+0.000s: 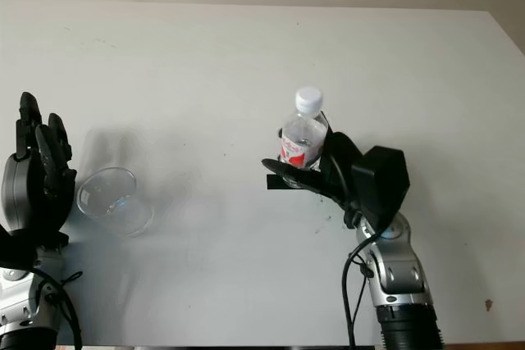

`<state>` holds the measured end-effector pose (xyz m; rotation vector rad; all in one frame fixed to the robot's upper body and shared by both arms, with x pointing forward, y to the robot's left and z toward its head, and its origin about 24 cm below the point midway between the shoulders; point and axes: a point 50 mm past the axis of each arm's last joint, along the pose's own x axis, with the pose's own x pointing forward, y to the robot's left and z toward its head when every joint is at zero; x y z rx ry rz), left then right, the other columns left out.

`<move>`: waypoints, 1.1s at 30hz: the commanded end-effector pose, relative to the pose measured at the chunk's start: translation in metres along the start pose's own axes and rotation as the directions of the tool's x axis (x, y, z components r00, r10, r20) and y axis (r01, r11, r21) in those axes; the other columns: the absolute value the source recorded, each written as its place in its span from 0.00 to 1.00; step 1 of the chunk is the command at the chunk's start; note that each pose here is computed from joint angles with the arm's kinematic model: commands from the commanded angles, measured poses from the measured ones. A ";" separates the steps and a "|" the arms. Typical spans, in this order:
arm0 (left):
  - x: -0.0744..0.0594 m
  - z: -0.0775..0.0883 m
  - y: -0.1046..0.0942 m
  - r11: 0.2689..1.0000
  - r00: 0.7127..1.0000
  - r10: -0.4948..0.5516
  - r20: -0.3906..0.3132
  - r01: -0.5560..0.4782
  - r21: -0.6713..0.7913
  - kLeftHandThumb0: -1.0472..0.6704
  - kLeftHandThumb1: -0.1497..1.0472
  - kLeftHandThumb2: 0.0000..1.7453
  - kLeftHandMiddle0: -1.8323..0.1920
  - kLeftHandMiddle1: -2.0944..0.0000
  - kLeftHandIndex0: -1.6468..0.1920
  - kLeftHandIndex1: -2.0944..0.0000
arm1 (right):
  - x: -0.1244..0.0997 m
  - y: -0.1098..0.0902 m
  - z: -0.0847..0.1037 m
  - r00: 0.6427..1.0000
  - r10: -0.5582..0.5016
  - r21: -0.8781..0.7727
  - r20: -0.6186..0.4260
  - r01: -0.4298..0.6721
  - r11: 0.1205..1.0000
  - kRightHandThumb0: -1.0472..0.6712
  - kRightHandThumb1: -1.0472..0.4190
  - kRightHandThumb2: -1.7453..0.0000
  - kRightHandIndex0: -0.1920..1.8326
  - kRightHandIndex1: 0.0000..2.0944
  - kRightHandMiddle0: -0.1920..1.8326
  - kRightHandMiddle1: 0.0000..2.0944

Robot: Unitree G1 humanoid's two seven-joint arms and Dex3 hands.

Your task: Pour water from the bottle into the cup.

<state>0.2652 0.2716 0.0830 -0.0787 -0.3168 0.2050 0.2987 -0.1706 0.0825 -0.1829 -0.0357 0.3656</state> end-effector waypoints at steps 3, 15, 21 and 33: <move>-0.004 -0.001 0.004 1.000 1.000 0.006 -0.006 -0.006 0.007 0.22 1.00 0.39 1.00 0.99 1.00 1.00 | -0.008 -0.002 -0.013 1.000 -0.017 0.000 -0.020 0.017 1.000 0.26 0.09 0.97 0.14 0.04 0.10 0.13; -0.003 0.000 0.003 1.000 1.000 0.002 -0.003 -0.002 0.007 0.22 1.00 0.40 1.00 0.99 1.00 1.00 | -0.017 -0.015 -0.011 0.986 -0.099 -0.010 0.133 0.101 0.995 0.12 0.09 0.97 0.00 0.00 0.00 0.00; -0.001 0.000 0.004 1.000 1.000 0.000 -0.004 0.000 0.006 0.22 1.00 0.40 1.00 0.99 1.00 1.00 | -0.016 -0.015 0.004 0.946 -0.166 -0.025 0.280 0.180 0.983 0.07 0.08 0.97 0.00 0.00 0.00 0.00; 0.001 -0.002 0.004 1.000 1.000 -0.006 -0.002 0.006 -0.001 0.21 1.00 0.40 1.00 0.99 1.00 1.00 | -0.018 -0.013 0.008 0.928 -0.186 -0.028 0.324 0.206 0.978 0.10 0.08 0.97 0.00 0.00 0.00 0.00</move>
